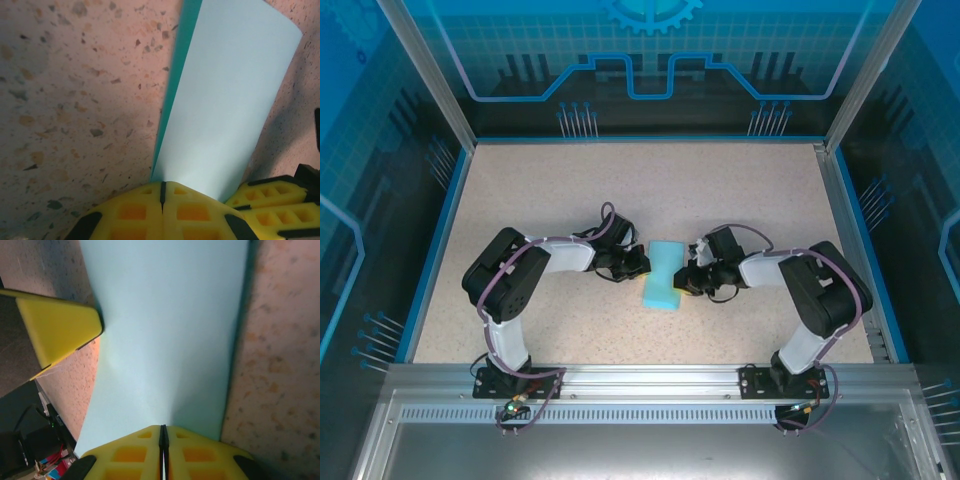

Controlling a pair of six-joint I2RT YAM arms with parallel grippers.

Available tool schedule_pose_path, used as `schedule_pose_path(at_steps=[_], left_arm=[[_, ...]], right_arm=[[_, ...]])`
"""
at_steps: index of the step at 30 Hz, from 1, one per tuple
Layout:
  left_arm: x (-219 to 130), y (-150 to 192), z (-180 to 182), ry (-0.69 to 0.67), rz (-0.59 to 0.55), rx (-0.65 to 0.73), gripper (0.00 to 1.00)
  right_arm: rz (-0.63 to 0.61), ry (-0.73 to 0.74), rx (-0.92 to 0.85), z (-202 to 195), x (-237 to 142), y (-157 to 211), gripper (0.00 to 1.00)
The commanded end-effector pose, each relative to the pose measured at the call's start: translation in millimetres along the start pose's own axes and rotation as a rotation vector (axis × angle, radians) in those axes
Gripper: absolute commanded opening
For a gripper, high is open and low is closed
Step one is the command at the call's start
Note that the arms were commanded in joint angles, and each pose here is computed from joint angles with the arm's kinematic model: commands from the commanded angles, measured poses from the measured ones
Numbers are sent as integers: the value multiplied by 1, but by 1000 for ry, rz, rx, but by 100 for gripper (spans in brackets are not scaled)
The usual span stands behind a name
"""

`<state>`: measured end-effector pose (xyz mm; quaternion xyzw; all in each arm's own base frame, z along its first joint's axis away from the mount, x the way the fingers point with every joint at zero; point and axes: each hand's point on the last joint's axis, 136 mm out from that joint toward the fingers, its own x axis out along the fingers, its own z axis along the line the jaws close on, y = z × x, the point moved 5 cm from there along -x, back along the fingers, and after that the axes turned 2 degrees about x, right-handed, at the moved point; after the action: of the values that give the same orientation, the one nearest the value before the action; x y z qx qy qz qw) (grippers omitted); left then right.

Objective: Fold a paper plane with a square sheet of paper (pick it up from the middle)
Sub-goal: First fold in half a square sheet of paper at the center of the table.

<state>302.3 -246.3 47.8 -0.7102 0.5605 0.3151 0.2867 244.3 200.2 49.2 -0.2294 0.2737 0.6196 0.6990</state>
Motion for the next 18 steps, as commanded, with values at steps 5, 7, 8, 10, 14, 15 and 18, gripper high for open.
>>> schedule_pose_path(at_steps=[5, 7, 8, 10, 14, 15, 18], left_arm=[[16, 35, 80, -321, 77, -126, 0], [17, 35, 80, -322, 77, -126, 0], [17, 35, 81, -320, 77, -125, 0], [18, 35, 81, -321, 77, -128, 0], [18, 35, 82, -322, 76, -128, 0], [18, 35, 82, -323, 75, -127, 0], [18, 35, 82, -324, 76, -127, 0]], right_arm=[[68, -3, -61, 14, 1, 20, 12], [79, 12, -51, 9, 4, 23, 12], [83, 22, -45, 5, 5, 25, 12], [88, 33, -34, -1, 7, 28, 12], [104, 60, -17, -13, 13, 33, 11], [105, 67, -11, -16, 14, 33, 11], [88, 59, -25, -11, 10, 32, 11]])
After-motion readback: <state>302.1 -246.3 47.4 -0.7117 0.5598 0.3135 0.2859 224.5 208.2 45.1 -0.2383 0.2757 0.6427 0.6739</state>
